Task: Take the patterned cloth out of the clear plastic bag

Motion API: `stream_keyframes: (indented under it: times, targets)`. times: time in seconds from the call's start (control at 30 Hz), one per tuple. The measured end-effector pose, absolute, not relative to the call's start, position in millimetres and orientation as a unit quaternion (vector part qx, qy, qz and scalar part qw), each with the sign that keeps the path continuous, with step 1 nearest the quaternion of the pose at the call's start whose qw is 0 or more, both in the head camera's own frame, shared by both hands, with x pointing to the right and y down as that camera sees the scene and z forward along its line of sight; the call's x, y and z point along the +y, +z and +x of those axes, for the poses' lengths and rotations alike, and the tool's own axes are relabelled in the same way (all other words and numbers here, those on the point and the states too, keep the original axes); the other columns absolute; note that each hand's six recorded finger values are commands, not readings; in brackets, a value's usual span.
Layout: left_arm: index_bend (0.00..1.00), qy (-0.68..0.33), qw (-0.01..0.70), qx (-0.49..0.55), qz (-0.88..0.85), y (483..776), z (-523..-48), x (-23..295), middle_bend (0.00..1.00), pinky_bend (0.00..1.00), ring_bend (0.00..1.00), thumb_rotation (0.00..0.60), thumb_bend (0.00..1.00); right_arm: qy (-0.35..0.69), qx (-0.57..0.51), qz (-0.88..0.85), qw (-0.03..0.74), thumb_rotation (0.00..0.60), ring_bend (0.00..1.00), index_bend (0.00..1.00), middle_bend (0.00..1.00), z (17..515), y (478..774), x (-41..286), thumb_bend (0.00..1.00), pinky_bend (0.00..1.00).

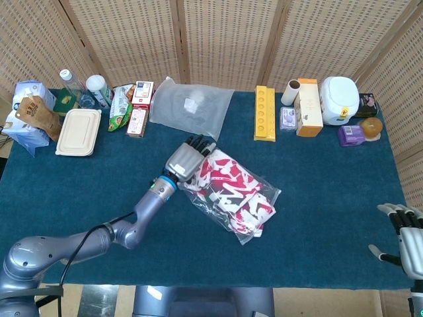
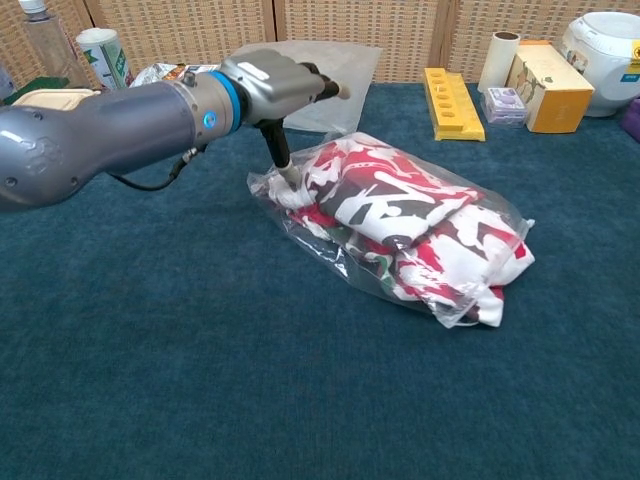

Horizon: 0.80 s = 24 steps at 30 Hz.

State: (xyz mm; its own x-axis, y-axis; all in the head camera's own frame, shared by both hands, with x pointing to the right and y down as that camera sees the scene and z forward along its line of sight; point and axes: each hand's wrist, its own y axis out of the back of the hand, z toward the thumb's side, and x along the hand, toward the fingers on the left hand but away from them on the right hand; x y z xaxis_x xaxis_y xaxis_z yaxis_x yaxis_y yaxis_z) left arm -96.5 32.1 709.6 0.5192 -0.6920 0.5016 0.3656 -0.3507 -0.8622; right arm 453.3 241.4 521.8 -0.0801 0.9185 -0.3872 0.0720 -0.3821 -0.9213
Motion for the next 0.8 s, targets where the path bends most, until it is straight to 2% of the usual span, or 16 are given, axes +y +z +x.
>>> stream_keyframes:
  times: [0.2, 0.47, 0.8]
  targets:
    - [0.0, -0.453, 0.512, 0.148, -0.715, 694.1, -94.9, 27.3, 0.09, 0.12, 0.0, 0.6, 0.09, 0.595, -0.429, -0.58, 0.355, 0.59, 0.19, 0.22, 0.24, 453.9, 521.5, 241.0, 0.09, 0.13]
    - [0.0, -0.4, 0.465, 0.121, -0.781, 649.0, -108.9, 40.5, 0.09, 0.12, 0.0, 0.6, 0.09, 0.59, -0.425, -0.586, 0.358, 0.59, 0.19, 0.22, 0.24, 449.4, 522.9, 238.0, 0.09, 0.13]
    - [0.0, -0.397, 0.461, 0.049, -0.792, 662.0, -99.9, 56.1, 0.09, 0.11, 0.0, 0.587, 0.08, 0.595, -0.429, -0.578, 0.357, 0.589, 0.19, 0.22, 0.24, 452.6, 519.2, 240.4, 0.09, 0.13]
